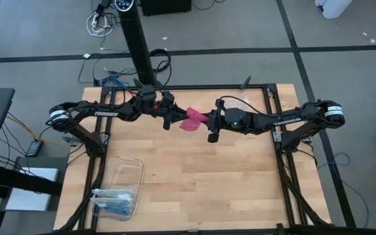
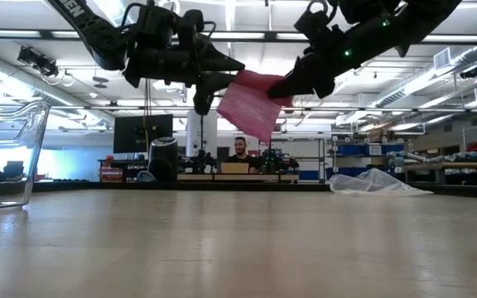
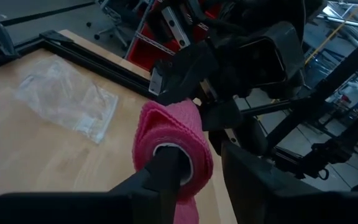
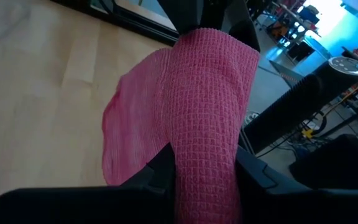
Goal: Roll bandage
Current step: Roll the pink bandage
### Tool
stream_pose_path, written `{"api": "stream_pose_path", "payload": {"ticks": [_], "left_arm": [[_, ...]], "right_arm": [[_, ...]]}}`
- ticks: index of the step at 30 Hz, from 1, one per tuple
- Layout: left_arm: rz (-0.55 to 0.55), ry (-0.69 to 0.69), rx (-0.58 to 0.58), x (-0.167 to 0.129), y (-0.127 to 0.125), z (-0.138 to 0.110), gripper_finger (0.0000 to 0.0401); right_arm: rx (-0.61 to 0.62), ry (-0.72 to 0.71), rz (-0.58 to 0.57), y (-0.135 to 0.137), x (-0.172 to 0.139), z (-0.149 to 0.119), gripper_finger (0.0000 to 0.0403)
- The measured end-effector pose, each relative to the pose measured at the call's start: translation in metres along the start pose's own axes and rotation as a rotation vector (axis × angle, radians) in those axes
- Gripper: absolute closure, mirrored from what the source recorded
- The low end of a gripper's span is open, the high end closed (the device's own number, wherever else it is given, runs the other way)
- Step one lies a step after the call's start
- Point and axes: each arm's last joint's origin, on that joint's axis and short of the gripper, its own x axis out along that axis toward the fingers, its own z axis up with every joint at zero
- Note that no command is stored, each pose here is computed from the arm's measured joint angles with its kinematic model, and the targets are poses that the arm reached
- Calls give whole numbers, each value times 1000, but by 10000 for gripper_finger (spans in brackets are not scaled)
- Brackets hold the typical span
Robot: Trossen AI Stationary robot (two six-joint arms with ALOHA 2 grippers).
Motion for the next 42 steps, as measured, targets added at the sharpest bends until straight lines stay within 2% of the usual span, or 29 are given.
{"api": "stream_pose_path", "payload": {"ticks": [6,13,15,18,21,26,32,34,36,38,42], "left_arm": [[2,0,49,2,-3,-1,304],[15,-4,174,5,-8,-4,377],[17,-4,202,6,-9,-5,382],[46,-12,237,6,-9,-5,382],[65,-38,275,7,-9,-3,382],[65,-70,330,7,-10,0,382],[56,-90,350,7,-11,2,382],[32,-120,368,6,-13,5,382],[-6,-163,395,5,-16,10,382],[-35,-197,415,5,-19,13,382],[-75,-254,437,3,-23,19,382]], "right_arm": [[0,-20,3,0,0,2,308],[1,-20,5,0,0,2,306],[1,-19,4,0,0,2,298],[14,-8,-10,-1,-1,1,275],[86,-1,-17,-2,-8,5,243],[234,-29,-1,-8,-32,17,188],[312,-26,-21,-17,-65,25,136],[368,-5,-9,-17,-71,17,125],[427,-20,58,-12,-71,3,118],[489,-73,112,-3,-70,-14,115],[603,-240,97,11,-66,-41,115]]}}
